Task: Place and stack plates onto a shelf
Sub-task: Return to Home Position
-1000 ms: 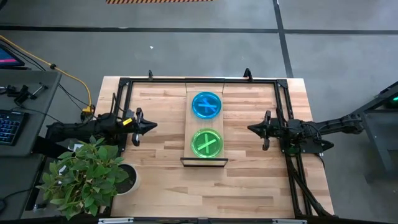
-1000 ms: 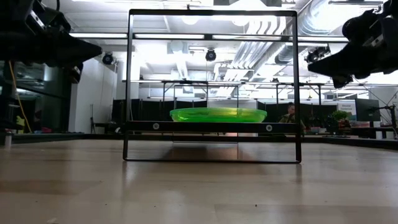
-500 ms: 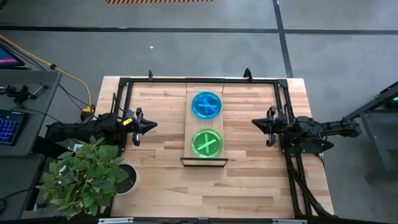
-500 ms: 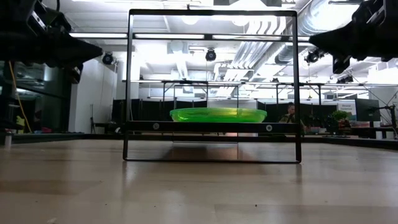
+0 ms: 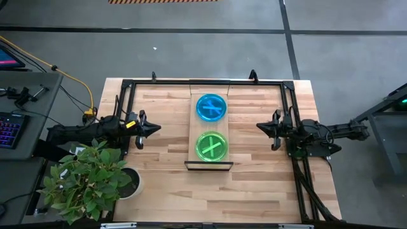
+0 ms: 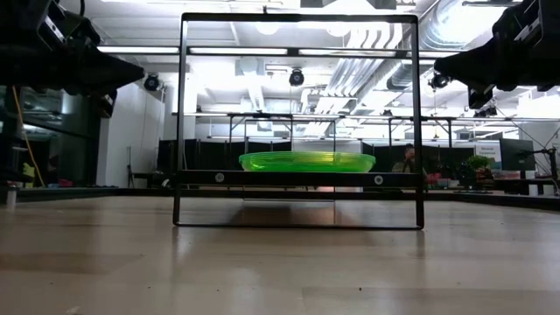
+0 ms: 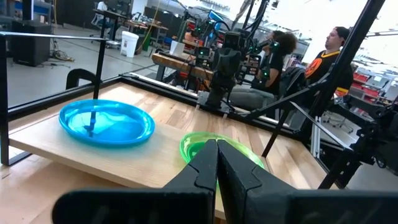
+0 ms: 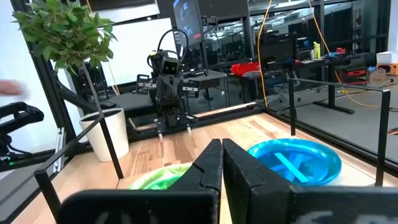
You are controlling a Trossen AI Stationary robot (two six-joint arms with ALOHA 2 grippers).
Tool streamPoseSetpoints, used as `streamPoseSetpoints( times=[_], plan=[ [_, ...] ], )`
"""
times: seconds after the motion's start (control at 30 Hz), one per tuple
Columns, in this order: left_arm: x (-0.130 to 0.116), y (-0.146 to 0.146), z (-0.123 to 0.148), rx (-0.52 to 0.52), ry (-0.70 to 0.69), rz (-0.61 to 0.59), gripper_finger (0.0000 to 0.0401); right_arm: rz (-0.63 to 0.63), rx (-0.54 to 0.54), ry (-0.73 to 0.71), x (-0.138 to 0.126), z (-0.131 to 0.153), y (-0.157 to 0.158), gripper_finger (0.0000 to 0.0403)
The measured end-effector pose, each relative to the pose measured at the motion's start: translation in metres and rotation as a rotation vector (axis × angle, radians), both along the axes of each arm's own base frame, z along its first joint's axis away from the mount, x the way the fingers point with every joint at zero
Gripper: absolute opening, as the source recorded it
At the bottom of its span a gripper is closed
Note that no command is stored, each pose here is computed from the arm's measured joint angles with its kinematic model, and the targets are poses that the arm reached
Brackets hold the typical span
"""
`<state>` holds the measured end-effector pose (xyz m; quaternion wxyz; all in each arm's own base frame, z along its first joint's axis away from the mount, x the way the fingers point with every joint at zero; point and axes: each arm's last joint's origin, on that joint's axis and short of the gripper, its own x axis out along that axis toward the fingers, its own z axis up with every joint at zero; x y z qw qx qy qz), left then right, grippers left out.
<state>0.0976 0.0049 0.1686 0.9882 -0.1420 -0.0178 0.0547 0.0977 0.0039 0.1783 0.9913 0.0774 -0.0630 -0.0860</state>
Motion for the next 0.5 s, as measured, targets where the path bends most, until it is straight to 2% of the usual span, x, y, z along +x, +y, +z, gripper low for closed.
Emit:
streamPoseSetpoints(
  times=[0.5],
  plan=[
    [0.0000, 0.0000, 0.0000, 0.000, 0.000, 0.000, 0.0001, 0.000, -0.001, 0.006, 0.0000, -0.0002, 0.0000, 0.0000]
  ],
)
